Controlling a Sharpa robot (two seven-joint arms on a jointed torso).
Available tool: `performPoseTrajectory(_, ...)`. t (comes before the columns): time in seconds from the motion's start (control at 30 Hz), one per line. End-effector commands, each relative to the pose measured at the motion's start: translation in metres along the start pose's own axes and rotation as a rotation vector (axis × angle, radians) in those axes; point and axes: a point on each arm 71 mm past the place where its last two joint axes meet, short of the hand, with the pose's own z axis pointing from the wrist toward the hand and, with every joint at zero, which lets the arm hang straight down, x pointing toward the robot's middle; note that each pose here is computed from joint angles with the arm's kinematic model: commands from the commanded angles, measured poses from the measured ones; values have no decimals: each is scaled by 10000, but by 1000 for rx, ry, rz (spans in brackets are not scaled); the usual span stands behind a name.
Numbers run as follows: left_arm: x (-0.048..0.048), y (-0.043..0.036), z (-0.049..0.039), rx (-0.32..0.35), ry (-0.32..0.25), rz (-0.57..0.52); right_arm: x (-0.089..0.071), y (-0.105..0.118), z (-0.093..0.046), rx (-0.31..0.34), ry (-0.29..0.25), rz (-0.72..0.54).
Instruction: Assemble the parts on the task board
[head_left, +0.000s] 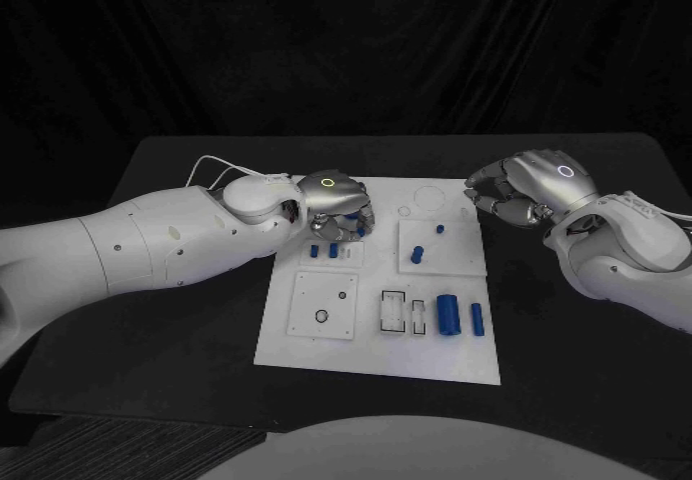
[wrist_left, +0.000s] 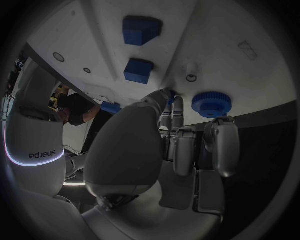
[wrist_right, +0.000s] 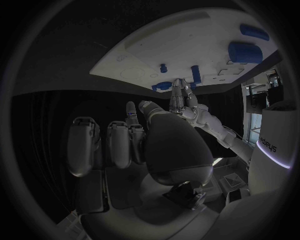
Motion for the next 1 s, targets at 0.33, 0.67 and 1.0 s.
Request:
performPoseTrajectory(0.33, -7, 3, -85, -4, -80, 17, 18, 8, -2, -1, 8, -2)
performPoseTrajectory(0.67, -288, 61, -325, -20, -169, 53, 21, -6, -14, 6, 14, -4)
performPoseTrajectory(1.0, -456, 75, -547, -26, -185, 63, 28, -17, -13, 16, 22, 5)
